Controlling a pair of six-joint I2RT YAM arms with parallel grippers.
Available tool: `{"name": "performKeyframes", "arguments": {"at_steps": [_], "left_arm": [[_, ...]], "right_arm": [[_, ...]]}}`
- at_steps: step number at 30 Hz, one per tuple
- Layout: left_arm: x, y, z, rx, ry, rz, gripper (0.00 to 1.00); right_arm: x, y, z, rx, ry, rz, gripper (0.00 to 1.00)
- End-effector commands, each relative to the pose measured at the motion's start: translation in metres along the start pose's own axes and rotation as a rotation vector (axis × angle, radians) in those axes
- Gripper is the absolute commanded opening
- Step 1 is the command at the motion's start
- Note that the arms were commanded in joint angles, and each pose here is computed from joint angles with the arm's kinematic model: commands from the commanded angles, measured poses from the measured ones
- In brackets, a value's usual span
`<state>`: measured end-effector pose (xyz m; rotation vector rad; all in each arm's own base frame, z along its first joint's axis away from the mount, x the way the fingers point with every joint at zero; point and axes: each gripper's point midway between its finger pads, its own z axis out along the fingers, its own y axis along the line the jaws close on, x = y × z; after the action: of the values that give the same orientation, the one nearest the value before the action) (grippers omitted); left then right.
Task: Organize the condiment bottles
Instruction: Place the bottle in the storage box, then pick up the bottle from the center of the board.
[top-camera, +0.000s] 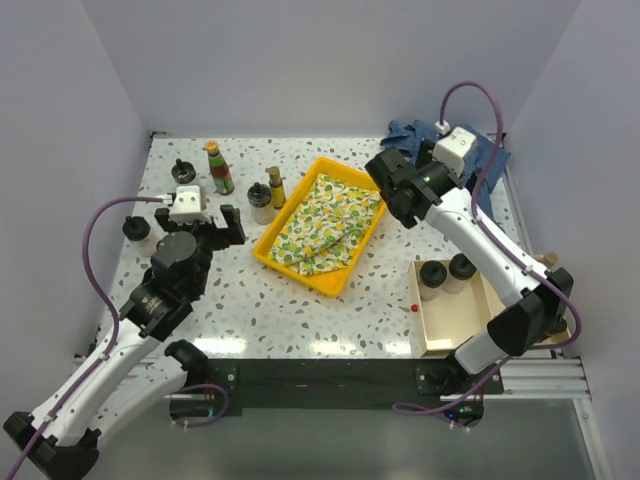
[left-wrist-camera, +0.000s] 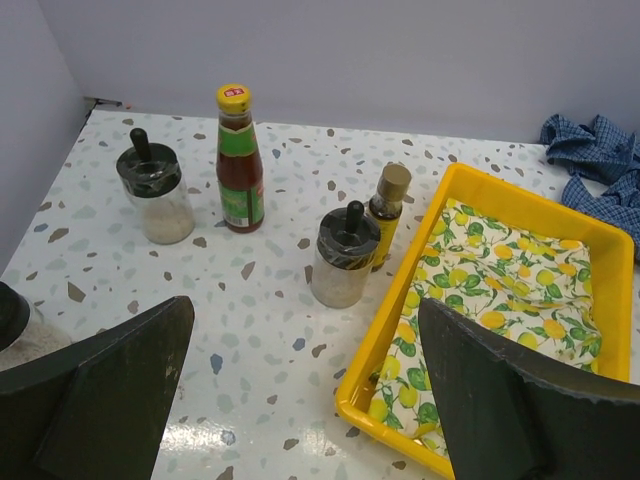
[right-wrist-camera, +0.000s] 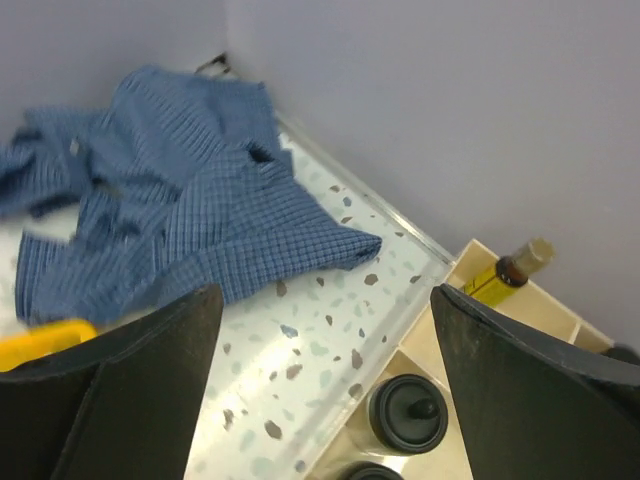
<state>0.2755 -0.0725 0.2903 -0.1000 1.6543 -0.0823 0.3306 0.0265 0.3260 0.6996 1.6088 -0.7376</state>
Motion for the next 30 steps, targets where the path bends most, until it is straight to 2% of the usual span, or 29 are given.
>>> {"name": "performKeyframes", "arguments": {"at_steps": [1,2,4,6,7,8,9,10,11,15,16,17,22,30], "left_arm": [[-0.019,0.003,-0.003,-0.013,-0.065,-0.027,1.00],[-0.021,0.004,-0.004,-0.017,-0.071,-0.030,1.00],[-0.021,0.005,-0.005,-0.019,-0.075,-0.033,1.00],[-0.022,0.006,-0.006,-0.022,-0.079,-0.034,1.00],[-0.023,0.007,-0.006,-0.023,-0.082,-0.036,1.00],[-0.022,0.006,-0.005,-0.020,-0.079,-0.034,1.00],[-0.022,0.005,-0.005,-0.017,-0.079,-0.034,1.00],[-0.020,0.005,-0.004,-0.017,-0.074,-0.032,1.00],[-0.019,0.005,-0.003,-0.022,-0.071,-0.028,1.00],[-0.017,0.008,-0.002,-0.045,-0.065,-0.019,1.00],[-0.017,0.009,-0.002,-0.046,-0.064,-0.017,1.00],[-0.017,0.010,-0.002,-0.051,-0.064,-0.017,1.00],[-0.023,0.013,-0.007,-0.054,-0.092,-0.034,1.00],[-0.022,0.009,-0.005,-0.034,-0.081,-0.035,1.00]], "right_arm": [[0.004,0.050,-0.011,-0.360,0.107,-0.242,0.88],[0.016,0.066,-0.024,-0.573,0.198,-0.183,0.87],[0.008,0.090,-0.043,-0.771,0.198,-0.107,0.86],[0.017,0.116,-0.073,-0.987,0.249,-0.147,0.86],[0.028,0.120,-0.083,-1.041,0.304,-0.197,0.86],[0.018,0.128,-0.093,-1.100,0.320,-0.191,0.84],[0.039,0.144,-0.113,-1.213,0.411,-0.237,0.83],[0.044,0.147,-0.122,-1.255,0.449,-0.244,0.75],[0.045,0.155,-0.132,-1.297,0.478,-0.225,0.72],[0.047,0.197,-0.150,-1.375,0.485,-0.121,0.63],[0.061,0.215,-0.153,-1.388,0.511,-0.122,0.59],[0.051,0.226,-0.159,-1.408,0.498,-0.100,0.57],[0.059,0.285,-0.184,-1.454,0.426,-0.125,0.56],[0.056,0.343,-0.211,-1.524,0.265,-0.083,0.56]]}}
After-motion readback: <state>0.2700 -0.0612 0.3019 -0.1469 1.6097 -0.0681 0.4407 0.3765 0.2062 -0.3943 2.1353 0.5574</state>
